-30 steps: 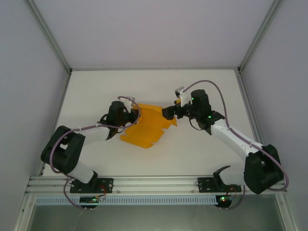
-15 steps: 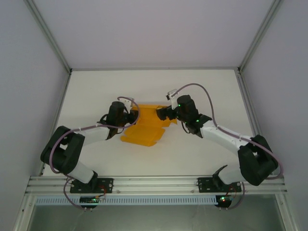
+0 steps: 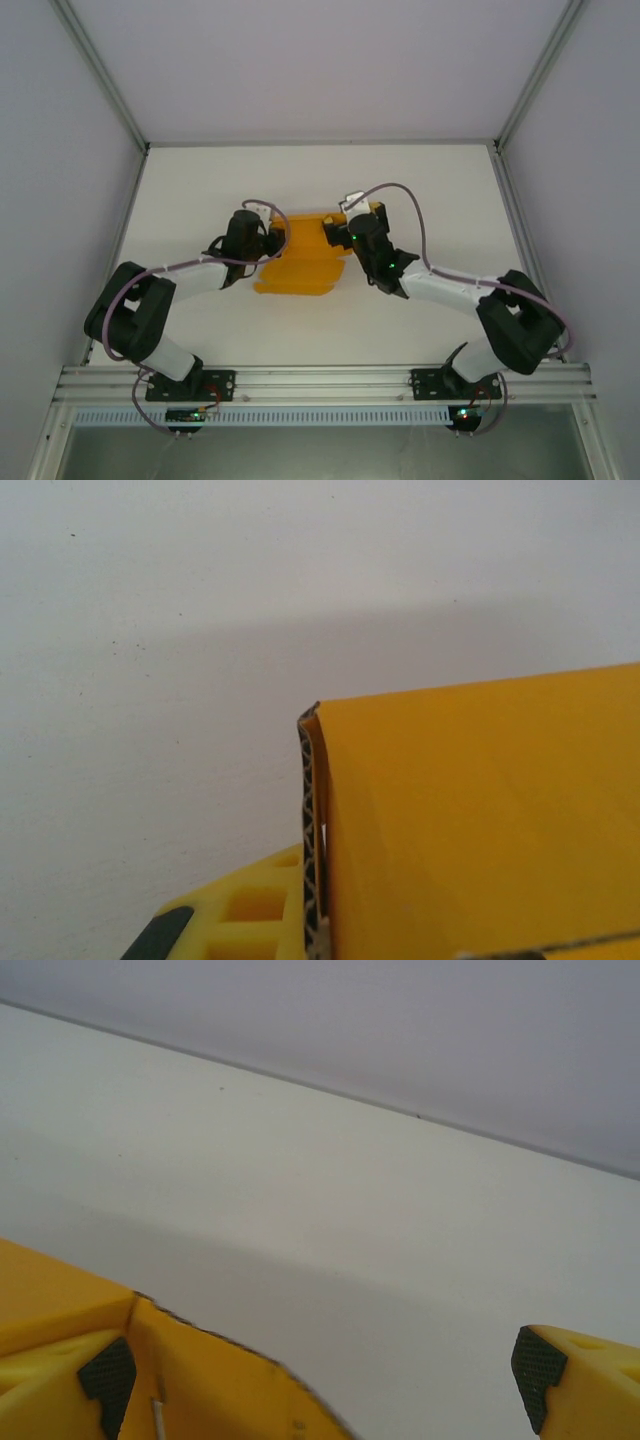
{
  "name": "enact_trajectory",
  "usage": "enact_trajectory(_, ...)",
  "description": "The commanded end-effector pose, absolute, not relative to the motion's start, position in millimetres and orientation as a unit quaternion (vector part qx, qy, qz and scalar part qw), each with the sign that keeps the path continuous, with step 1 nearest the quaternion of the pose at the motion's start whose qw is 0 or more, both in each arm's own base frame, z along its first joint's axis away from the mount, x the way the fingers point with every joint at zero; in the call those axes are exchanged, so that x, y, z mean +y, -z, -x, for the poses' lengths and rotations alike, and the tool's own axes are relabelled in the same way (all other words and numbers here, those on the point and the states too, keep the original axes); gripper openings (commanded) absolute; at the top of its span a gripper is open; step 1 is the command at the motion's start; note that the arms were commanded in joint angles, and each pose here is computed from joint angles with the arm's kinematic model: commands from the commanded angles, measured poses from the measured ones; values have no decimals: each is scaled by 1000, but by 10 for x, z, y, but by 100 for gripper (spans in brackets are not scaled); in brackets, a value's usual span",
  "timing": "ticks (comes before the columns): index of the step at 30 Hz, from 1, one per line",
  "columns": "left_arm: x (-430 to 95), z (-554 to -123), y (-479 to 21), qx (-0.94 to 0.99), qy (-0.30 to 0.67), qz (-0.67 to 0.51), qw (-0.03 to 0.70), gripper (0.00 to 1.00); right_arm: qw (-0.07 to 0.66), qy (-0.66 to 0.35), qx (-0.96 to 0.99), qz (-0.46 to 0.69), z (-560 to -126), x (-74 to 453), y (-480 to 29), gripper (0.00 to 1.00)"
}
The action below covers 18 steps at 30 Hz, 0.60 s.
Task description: Assemble paper box
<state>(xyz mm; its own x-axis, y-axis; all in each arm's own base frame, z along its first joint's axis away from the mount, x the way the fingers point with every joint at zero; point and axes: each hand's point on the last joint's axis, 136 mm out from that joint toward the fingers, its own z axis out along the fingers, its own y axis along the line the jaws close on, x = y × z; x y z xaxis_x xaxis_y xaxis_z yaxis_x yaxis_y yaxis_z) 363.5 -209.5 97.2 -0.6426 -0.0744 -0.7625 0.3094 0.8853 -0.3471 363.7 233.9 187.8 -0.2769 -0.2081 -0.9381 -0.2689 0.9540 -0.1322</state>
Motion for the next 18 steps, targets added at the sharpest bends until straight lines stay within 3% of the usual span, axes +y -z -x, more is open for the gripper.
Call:
enact_trajectory(1,-2117,-3695,-1186,868,239,-57,432,0,563,-11,812,150,-3451,2111,-1954,99)
enact_trajectory(9,-2016,-3741,-1164,871,228,-48,432,0,441,-75,877,172,-2788,1782,-1456,99)
enact_trajectory(18,-2081,-3726,-1187,870,241,-62,426,0,427,-130,882,154,-2753,1844,-1282,99)
